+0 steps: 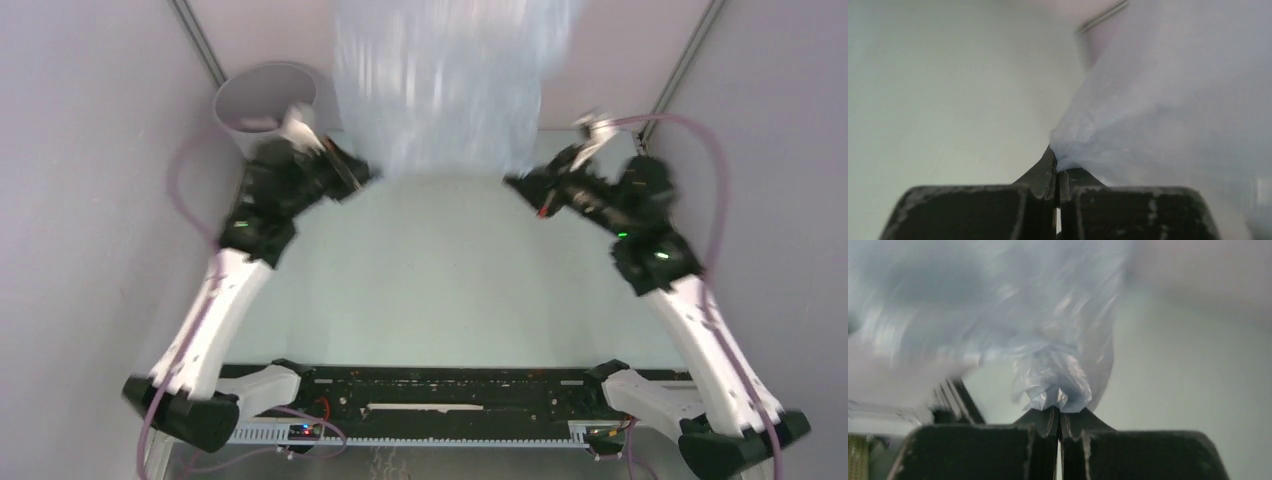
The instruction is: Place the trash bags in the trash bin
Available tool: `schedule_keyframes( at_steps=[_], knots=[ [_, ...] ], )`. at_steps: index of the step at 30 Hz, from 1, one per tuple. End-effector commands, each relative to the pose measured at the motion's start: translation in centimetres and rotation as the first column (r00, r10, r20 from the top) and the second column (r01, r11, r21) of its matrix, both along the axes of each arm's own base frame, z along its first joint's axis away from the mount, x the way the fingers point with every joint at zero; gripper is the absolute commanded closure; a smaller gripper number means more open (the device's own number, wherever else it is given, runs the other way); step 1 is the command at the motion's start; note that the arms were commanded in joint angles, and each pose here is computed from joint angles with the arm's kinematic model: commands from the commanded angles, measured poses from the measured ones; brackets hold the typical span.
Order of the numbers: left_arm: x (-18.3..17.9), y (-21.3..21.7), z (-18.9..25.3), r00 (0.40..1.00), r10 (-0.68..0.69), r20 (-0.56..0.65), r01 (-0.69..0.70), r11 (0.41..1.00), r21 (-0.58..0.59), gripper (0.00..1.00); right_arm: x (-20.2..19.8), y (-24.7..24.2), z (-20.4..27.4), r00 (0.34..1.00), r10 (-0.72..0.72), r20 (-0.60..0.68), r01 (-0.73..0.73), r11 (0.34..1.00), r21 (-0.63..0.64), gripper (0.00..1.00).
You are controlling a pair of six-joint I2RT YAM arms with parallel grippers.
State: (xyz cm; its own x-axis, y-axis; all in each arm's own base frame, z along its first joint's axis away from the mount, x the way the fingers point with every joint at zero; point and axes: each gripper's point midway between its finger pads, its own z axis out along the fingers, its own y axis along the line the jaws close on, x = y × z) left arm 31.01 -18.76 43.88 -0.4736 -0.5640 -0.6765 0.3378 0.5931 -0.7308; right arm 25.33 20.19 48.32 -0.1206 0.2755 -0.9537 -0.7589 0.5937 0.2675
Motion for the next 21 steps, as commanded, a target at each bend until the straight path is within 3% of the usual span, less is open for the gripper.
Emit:
schedule_keyframes(
  at_steps=[1,3,5,8,11,16,18,21],
  knots=[
    [-4.4,1.7,-30.7,0.772,0.089,-0.630,0.109,0.957,0.268,1.00,1.7,0.9,-23.0,0.855,-0.077,-0.513,-0.052,0.971,-0.233,1.00],
    [-7.2,2.0,-33.3,0.760,0.088,-0.644,0.122,0.954,0.274,1.00,-1.1,0.7,-27.9,0.780,-0.100,-0.617,-0.122,0.944,-0.308,1.00],
    [-9.8,2.2,-34.6,0.763,0.080,-0.641,0.126,0.955,0.269,1.00,-3.8,0.3,-30.1,0.756,-0.113,-0.645,-0.162,0.922,-0.351,1.00],
    [-10.8,2.1,-32.5,0.810,0.046,-0.585,0.097,0.972,0.212,1.00,-5.9,0.3,-29.2,0.792,-0.081,-0.605,-0.170,0.923,-0.345,1.00],
    [-9.4,1.7,-27.7,0.866,0.032,-0.499,0.065,0.982,0.175,1.00,-5.2,0.5,-25.4,0.851,-0.050,-0.523,-0.122,0.949,-0.290,1.00],
    [-2.6,0.0,-13.7,0.950,-0.004,-0.312,0.058,0.985,0.164,1.00,0.3,0.9,-13.6,0.939,-0.035,-0.343,-0.037,0.979,-0.200,1.00],
    [-0.1,-0.4,-5.5,0.981,-0.020,-0.194,0.049,0.988,0.149,1.00,2.6,0.0,-7.0,0.957,-0.060,-0.283,0.014,0.987,-0.159,1.00],
    [0.6,-1.9,7.7,0.992,-0.110,0.060,0.106,0.992,0.065,1.00,2.0,-0.5,3.4,0.990,-0.023,-0.139,0.011,0.996,-0.088,1.00]
  ],
)
